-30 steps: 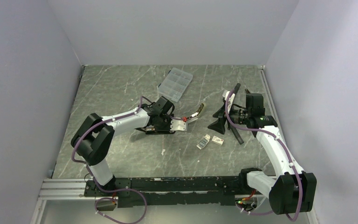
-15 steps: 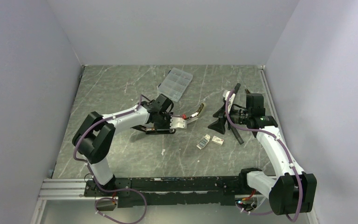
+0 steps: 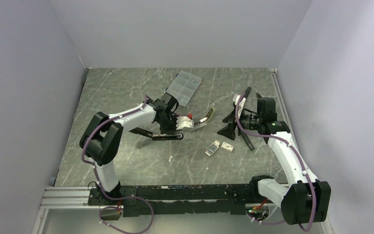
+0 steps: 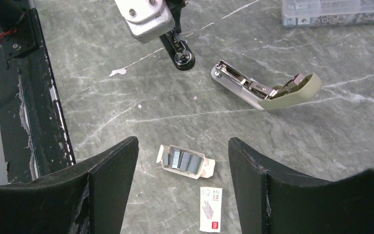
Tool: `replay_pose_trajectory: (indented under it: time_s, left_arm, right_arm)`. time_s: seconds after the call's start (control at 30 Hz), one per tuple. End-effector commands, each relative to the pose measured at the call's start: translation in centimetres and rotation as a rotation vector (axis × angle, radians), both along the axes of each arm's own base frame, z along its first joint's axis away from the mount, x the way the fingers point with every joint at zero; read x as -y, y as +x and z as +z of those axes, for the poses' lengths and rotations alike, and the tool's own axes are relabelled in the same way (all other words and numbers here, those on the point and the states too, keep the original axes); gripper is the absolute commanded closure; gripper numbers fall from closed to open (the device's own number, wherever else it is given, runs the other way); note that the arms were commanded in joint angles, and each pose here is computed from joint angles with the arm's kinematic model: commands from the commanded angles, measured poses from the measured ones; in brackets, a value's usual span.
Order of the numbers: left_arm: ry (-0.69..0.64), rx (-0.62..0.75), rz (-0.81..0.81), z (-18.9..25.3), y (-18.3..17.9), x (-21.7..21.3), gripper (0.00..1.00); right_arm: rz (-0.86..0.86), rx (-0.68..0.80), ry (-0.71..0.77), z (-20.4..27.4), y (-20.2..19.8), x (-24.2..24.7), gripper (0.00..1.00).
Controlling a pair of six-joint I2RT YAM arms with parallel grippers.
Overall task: Load the staples into the stapler
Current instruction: Pick up the stapler.
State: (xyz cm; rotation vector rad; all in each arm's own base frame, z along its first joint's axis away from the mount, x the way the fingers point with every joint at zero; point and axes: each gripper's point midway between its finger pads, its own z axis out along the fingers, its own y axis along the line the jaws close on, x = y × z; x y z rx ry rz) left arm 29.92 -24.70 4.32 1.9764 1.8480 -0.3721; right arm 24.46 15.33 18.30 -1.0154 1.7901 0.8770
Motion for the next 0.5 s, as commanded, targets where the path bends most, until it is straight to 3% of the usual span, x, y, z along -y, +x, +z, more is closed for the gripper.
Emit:
replay_pose_trajectory:
  time_s: [0.0, 0.3, 0.47]
  left_arm:
    - [0.011, -0.047, 0.002, -0.9, -0.8, -0.3, 0.83]
    - [0.016, -0.060, 0.005, -0.7, -0.7, -0.3, 0.97]
    - [0.004, -0.028, 0.008, 0.5, -0.3, -0.2, 0.97]
  right_arm:
    - [0.025, 0.041, 0.007, 0.9, -0.1, -0.1, 0.28]
    - [0.025, 0.044, 0.007, 0.9, -0.1, -0.1, 0.28]
    - [0.025, 0.041, 0.006, 0.8, -0.1, -0.1, 0.28]
